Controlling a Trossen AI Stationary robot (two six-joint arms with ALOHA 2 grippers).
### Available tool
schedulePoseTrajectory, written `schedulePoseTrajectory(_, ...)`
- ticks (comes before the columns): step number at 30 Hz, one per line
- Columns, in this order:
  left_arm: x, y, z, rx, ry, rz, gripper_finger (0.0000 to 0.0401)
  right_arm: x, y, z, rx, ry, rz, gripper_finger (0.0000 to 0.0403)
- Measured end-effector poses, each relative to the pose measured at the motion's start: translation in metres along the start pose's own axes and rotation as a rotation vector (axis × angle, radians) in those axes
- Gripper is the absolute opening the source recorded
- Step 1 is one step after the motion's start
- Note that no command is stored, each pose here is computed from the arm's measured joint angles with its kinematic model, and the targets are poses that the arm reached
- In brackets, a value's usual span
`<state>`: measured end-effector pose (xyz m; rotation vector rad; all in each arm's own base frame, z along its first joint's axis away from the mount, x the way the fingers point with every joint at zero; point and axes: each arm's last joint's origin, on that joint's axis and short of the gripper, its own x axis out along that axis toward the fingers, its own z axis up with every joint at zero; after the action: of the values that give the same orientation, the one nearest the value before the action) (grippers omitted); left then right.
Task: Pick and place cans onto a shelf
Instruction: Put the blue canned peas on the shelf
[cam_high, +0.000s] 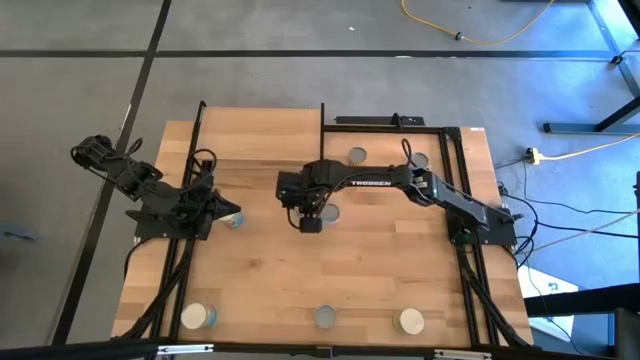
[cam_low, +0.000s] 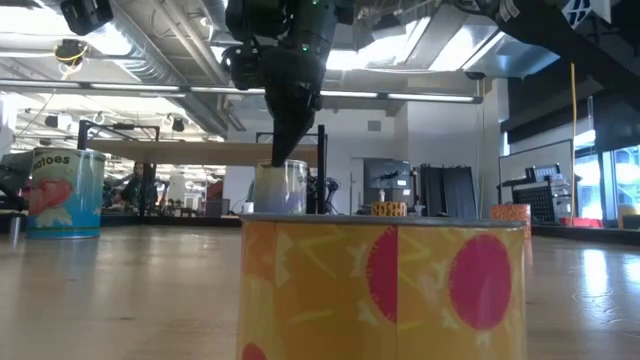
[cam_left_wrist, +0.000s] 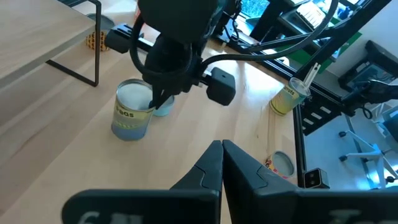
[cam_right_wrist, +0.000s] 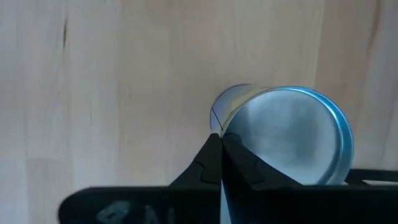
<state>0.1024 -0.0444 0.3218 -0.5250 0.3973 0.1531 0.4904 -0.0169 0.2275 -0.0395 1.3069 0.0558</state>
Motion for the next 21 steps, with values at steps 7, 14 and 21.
schedulePoseTrajectory(7,0.0,0.0,0.0,0.008,0.0,0.0,0.0,0.001,0.0,0.003,0.006,-0.03,-0.002,0.0027)
schedulePoseTrajectory(14,0.0,-0.001,0.001,0.005,-0.007,-0.006,0.0,-0.005,0.001,0.006,0.007,-0.061,0.007,0.0029)
schedulePoseTrajectory(21,0.0,-0.001,0.001,0.029,-0.009,-0.007,0.0,-0.013,0.002,0.005,0.037,-0.069,0.015,0.0029)
